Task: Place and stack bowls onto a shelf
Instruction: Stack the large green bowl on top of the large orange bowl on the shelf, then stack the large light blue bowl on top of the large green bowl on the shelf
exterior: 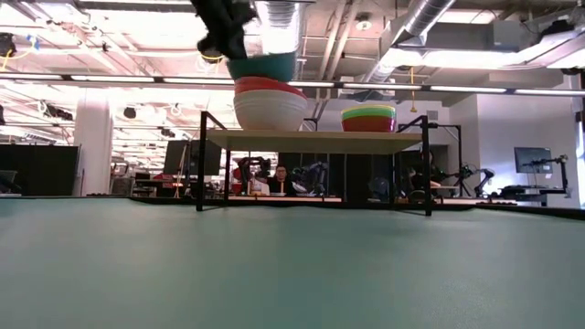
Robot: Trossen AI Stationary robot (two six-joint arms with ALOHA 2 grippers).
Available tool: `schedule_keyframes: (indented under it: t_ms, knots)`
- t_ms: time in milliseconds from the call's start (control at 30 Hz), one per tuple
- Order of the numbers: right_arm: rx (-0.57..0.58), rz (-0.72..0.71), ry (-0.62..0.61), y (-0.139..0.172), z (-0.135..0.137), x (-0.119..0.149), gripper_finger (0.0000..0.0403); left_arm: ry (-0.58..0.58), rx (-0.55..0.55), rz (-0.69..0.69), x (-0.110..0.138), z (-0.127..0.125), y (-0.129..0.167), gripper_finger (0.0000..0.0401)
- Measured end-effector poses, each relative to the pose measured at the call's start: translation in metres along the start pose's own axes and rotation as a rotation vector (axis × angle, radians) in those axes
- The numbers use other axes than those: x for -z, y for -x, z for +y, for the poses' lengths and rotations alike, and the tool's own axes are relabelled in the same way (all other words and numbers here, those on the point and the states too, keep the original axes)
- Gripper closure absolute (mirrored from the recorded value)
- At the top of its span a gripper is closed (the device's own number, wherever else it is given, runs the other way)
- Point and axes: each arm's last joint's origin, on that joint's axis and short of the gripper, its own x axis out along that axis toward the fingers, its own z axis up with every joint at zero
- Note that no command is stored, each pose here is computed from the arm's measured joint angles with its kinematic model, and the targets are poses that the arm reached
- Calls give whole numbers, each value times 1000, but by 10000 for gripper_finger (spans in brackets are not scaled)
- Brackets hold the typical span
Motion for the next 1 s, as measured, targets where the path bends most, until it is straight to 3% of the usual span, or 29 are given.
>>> schedule_keyframes:
  t_ms: [267,500,767,900,1000]
  knots:
    - [18,15,3,-5,2,5,154,8,68,182,15,-5,-40,401]
    - [24,18,2,-6,1,4,154,4,77,157,13,-2,-40,389]
    - [27,32,-15,-11,-3,1,154,161,227,173,15,17,-41,287]
    - [9,50,-3,-10,-2,2,154,213,212,178,17,25,-28,235]
    - [16,58,19,-16,3,4,154,239,171,134,15,27,-2,210]
